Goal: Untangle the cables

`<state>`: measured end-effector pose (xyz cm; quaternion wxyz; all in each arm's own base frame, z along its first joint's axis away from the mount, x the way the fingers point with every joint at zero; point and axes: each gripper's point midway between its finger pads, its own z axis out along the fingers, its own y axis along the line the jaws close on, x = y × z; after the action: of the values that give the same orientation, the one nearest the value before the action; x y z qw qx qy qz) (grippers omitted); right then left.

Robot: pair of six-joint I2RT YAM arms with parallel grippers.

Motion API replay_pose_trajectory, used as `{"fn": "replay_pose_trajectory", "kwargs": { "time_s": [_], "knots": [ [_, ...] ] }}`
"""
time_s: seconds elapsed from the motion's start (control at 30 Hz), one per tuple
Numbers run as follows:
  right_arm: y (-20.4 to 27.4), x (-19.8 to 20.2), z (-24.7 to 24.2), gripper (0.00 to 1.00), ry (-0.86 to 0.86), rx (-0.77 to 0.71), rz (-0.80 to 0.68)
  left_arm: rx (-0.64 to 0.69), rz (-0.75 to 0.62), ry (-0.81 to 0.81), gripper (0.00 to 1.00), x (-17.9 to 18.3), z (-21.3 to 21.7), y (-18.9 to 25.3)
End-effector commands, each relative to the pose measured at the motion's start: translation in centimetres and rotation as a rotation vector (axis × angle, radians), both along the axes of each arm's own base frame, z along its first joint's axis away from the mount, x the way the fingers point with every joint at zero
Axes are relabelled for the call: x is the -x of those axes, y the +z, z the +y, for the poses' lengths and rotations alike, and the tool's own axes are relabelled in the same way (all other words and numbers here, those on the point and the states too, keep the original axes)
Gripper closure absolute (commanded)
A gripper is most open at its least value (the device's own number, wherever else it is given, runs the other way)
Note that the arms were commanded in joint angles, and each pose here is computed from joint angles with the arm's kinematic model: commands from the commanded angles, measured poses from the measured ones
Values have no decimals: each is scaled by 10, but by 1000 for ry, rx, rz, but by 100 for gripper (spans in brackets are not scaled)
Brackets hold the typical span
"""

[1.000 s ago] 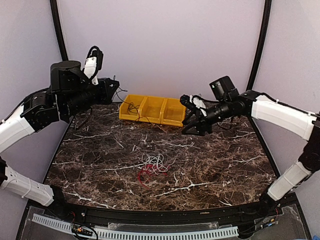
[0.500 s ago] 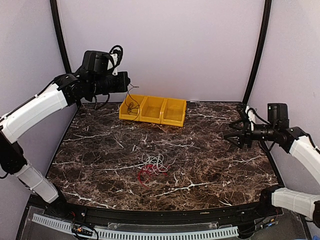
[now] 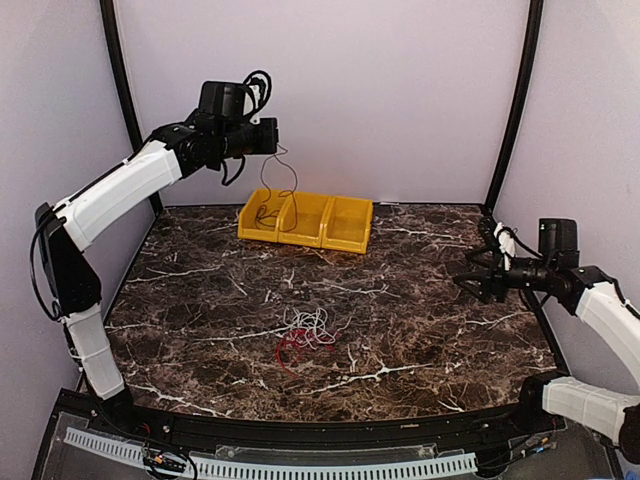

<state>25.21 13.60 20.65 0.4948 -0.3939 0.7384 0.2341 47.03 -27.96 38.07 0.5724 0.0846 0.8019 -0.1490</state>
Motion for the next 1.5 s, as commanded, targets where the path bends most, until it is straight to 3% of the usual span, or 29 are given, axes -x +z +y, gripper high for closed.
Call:
{"fn": "replay_pose_trajectory", "kwargs": {
  "time_s": [0.0,0.2,0.53,0.97,1.17,1.47],
  "knots": [
    [-7,-8,-6,26,-20,44,-39,-35,-104,3,100,-27,-8,36],
    [-14,-11,-6,26,-17,61,-5,-86,-133,30,100,-70,-18,15],
    [-17,-13,-8,26,-28,73,-12,-38,-144,23,100,-98,-28,-15],
    [-23,-15,-10,27,-35,90,-1,94,-328,-71,100,-88,-43,60],
    [-25,-14,-10,27,-31,89,5,77,-319,-60,100,-90,-42,52],
    [-24,-13,-10,27,-28,90,0,115,-180,-124,100,-88,-57,11]
  ]
}}
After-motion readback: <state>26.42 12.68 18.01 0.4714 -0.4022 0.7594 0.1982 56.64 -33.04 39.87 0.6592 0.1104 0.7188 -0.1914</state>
